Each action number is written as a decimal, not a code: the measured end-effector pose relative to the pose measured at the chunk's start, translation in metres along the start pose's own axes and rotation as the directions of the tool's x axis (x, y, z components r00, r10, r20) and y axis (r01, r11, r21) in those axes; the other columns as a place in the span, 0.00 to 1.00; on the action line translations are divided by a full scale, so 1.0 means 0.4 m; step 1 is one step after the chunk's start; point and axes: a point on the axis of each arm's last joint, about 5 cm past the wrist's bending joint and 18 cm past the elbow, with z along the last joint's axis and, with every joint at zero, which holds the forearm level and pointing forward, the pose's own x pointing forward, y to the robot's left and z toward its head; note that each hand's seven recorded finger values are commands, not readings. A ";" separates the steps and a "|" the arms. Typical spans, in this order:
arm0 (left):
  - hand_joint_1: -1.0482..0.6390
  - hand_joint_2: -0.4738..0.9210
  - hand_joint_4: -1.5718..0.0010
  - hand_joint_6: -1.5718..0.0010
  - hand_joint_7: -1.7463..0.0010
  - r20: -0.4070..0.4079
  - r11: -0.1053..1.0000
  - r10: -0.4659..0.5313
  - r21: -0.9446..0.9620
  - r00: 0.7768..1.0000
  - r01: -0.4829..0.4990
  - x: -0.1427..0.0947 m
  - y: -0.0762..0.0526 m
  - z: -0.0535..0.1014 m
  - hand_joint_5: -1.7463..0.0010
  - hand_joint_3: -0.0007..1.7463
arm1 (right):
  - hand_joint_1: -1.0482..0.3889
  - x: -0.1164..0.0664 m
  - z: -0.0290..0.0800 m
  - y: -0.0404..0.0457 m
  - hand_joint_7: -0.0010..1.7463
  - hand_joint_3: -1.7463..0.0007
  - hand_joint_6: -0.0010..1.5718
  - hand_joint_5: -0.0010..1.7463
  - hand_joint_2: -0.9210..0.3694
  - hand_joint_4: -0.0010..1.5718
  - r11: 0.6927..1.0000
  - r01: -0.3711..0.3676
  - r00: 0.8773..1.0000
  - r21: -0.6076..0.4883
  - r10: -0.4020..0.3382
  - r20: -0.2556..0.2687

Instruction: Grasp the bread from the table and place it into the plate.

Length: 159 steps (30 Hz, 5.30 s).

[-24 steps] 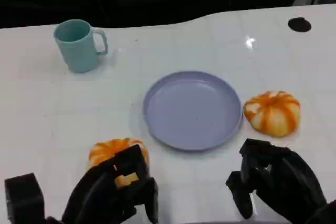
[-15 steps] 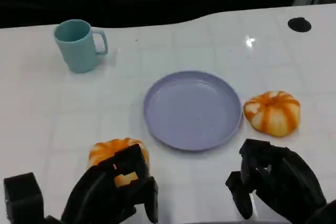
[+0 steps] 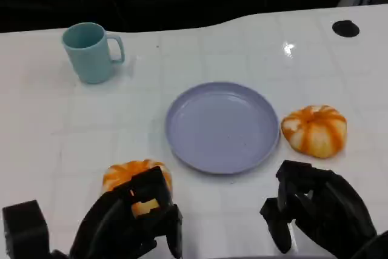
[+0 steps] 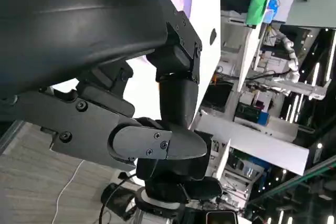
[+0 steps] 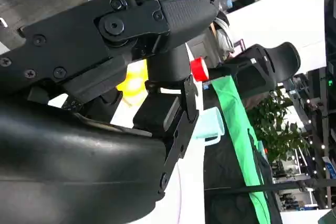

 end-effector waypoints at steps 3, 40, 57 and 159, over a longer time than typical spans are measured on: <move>0.24 1.00 0.58 0.65 0.17 0.031 1.000 -0.001 0.006 1.000 0.000 0.001 -0.001 0.008 0.00 0.18 | 0.06 0.000 0.002 0.001 0.87 0.84 0.65 0.96 0.00 0.76 1.000 -0.002 1.000 -0.003 0.002 0.004; 0.19 1.00 0.76 0.78 1.00 0.037 -0.003 0.078 0.999 0.996 -0.037 -0.033 -0.009 0.261 0.77 0.02 | 0.07 0.003 0.005 0.009 0.84 0.84 0.66 0.93 0.00 0.76 1.000 -0.008 1.000 0.007 0.008 -0.008; 0.19 0.99 0.71 0.79 1.00 -0.241 -0.170 0.213 0.945 0.947 0.278 0.072 -0.001 0.215 0.91 0.00 | 0.07 0.000 0.008 0.010 0.85 0.84 0.65 0.93 0.00 0.76 1.000 -0.012 1.000 0.006 0.012 -0.005; 0.49 0.59 0.38 0.52 0.01 0.202 -0.102 -0.089 0.972 0.975 -0.211 0.370 -0.007 0.144 0.00 0.69 | 0.06 -0.014 0.004 0.004 0.85 0.86 0.67 0.94 0.00 0.76 1.000 -0.010 1.000 0.012 0.010 -0.028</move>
